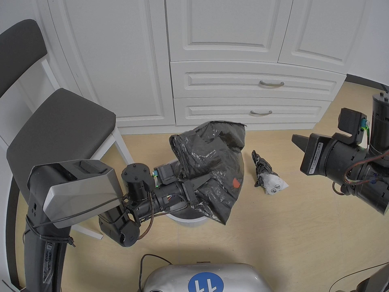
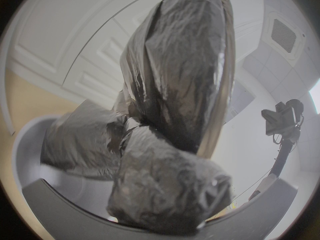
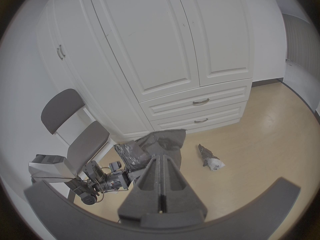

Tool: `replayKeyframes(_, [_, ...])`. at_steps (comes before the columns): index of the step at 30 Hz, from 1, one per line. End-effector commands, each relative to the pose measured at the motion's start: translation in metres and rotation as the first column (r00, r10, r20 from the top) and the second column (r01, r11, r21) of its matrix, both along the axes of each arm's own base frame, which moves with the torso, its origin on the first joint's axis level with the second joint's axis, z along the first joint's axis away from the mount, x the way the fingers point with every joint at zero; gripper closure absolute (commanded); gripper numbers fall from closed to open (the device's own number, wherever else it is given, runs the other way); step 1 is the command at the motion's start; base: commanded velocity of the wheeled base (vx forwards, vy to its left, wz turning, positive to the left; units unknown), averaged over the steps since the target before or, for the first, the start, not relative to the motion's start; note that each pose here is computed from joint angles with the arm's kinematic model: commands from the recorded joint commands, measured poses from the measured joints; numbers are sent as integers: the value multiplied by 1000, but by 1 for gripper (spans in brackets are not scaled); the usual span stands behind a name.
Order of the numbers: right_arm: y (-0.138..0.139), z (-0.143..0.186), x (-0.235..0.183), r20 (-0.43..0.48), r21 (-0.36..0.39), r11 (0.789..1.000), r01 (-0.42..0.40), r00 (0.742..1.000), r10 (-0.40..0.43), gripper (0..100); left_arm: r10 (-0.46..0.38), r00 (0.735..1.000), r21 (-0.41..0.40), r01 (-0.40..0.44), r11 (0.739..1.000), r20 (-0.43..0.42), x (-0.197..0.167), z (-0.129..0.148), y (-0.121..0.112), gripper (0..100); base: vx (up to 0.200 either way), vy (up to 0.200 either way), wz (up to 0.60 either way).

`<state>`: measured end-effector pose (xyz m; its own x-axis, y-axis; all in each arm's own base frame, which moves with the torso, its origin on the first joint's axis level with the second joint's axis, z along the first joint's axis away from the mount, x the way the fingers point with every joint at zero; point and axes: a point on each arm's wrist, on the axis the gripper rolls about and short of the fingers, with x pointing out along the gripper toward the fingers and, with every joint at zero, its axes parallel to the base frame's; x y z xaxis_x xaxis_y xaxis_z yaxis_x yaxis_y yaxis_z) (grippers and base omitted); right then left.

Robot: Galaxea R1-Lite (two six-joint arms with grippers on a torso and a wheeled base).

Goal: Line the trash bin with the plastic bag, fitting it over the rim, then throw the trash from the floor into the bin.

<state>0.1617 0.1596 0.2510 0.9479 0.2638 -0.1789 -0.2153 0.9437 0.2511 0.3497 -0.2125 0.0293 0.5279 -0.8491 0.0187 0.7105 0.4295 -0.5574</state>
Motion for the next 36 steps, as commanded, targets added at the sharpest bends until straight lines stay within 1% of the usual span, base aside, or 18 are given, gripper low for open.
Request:
replayKeyframes(1, [2,-3,2,-9,-12,1000,-1,1000,1,100,33,993,67,-26,997,-111,-16,-22,21,100,0,0,0])
replayKeyframes(5, [3,-3,2,-8,-11,1000,-1,1000,1,100,77,988,84,-66,994,-135,-27,-11,45,100,0,0,0])
replayKeyframes(7, [3,-3,3,-9,-12,1000,-1,1000,1,100,90,986,88,-78,993,-141,-31,-8,51,100,0,0,0])
replayKeyframes(9, [5,-6,5,-19,-16,1000,-13,1000,13,100,113,981,102,-98,990,-154,-40,-2,63,100,0,0,0])
replayKeyframes(11, [6,-7,5,-24,-17,1000,-17,1000,17,100,141,977,110,-125,986,-160,-45,1,67,100,0,0,0])
replayKeyframes(14, [4,-9,11,-34,-24,1000,-13,999,12,100,227,958,126,-207,970,-173,-51,3,73,100,0,0,0])
replayKeyframes(16, [4,-11,15,-46,-22,999,-39,998,38,100,249,951,140,-226,964,-182,-57,3,76,100,0,0,0])
replayKeyframes(17, [3,-10,15,-46,-21,999,-41,998,40,100,249,951,140,-226,964,-182,-57,3,76,100,0,0,0])
replayKeyframes(19, [3,-16,33,-74,-44,994,-96,993,93,100,251,950,149,-225,963,-184,-69,10,81,100,0,0,0])
replayKeyframes(21, [5,-16,47,-77,-63,992,-108,992,103,100,251,950,154,-224,962,-186,-75,13,84,100,0,0,0])
replayKeyframes(24, [6,-16,65,-81,-57,995,-87,993,83,100,255,950,155,-229,961,-182,-76,14,83,100,0,0,0])
replayKeyframes(26, [4,-20,72,-94,-63,996,-69,994,63,100,262,949,152,-237,960,-177,-78,17,84,100,0,0,0])
replayKeyframes(27, [2,-27,79,-114,-73,996,-47,993,38,100,268,948,146,-244,959,-172,-79,20,84,100,0,0,0])
replayKeyframes(30, [0,-33,89,-132,-72,997,-30,991,20,100,273,946,149,-248,957,-177,-78,19,85,100,0,0,0])
replayKeyframes(31, [-1,-33,90,-132,-71,997,-28,991,18,100,273,945,147,-248,957,-180,-78,19,85,100,0,0,0])
replayKeyframes(32, [-2,-34,96,-135,-45,999,-29,991,23,100,276,943,145,-252,957,-186,-77,18,85,100,0,0,0])
replayKeyframes(33, [-2,-35,97,-139,-39,999,-33,990,28,100,275,943,146,-250,957,-187,-76,17,85,100,0,0,0])
replayKeyframes(36, [1,-42,102,-162,-37,998,-51,986,44,100,279,941,150,-254,956,-189,-75,15,85,100,0,0,0])
